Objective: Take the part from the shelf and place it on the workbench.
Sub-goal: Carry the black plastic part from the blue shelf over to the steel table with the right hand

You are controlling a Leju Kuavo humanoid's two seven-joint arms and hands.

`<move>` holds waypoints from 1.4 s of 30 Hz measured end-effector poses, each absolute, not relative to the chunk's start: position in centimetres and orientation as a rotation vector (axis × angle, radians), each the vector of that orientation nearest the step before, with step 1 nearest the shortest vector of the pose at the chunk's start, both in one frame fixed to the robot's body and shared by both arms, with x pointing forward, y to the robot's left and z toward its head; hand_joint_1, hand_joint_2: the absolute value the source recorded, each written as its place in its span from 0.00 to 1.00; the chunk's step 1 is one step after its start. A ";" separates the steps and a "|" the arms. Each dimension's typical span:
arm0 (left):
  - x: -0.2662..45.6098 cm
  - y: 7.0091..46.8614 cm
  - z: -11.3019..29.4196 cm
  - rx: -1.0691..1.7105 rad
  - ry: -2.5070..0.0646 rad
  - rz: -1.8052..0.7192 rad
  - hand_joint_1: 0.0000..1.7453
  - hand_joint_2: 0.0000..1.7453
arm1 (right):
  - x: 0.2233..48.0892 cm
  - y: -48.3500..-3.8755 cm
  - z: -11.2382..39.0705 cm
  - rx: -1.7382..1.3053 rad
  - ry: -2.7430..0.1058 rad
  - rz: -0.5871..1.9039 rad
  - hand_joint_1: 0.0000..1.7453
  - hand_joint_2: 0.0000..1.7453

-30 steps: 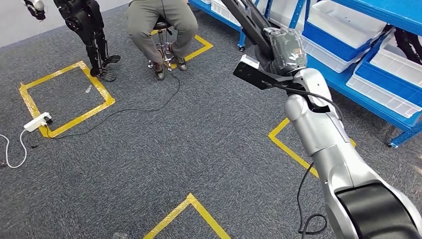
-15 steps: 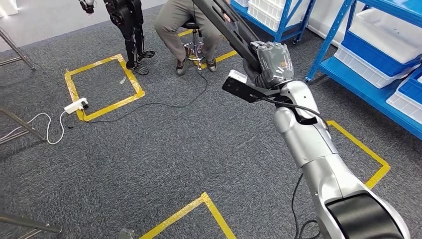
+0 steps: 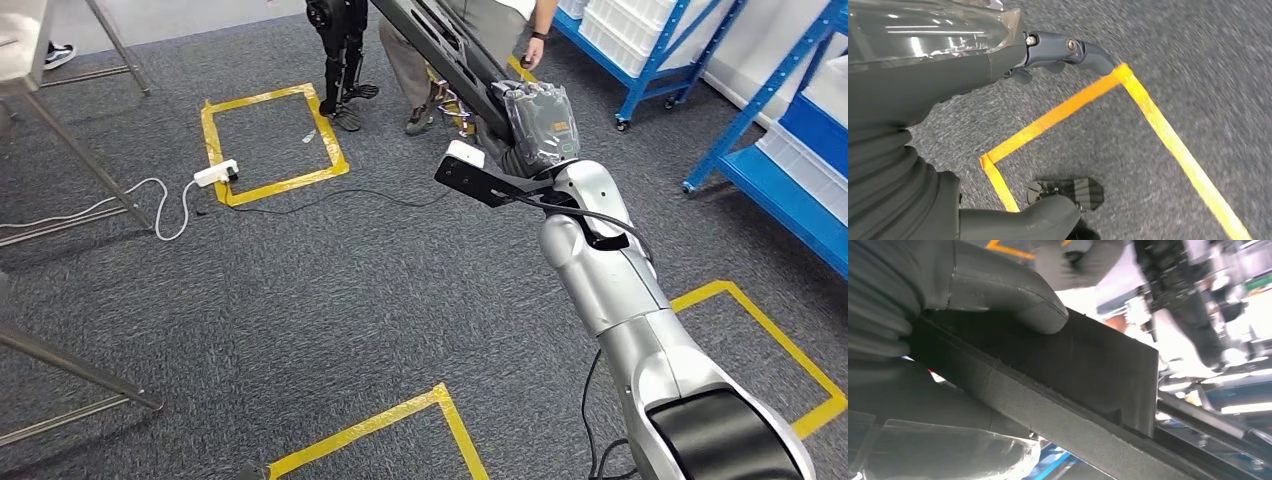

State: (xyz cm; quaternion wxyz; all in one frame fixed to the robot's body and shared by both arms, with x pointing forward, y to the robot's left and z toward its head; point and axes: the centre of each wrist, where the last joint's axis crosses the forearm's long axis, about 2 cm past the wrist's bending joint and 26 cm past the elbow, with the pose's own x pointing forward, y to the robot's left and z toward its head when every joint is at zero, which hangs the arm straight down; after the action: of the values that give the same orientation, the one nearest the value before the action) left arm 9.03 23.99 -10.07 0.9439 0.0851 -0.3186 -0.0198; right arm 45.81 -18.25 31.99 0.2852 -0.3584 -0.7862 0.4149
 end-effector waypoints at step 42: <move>9.7 23.9 -9.9 0.168 -0.664 -0.151 0.00 1.00 | 44.7 -25.6 25.8 -0.962 -2.044 1.028 1.00 1.00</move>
State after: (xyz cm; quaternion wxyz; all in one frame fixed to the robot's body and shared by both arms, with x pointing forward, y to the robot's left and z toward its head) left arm 9.71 23.88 -9.91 0.9391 0.0823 -0.3254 -0.0739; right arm 44.74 -25.61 25.81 0.3240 -0.3666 -0.7792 0.3918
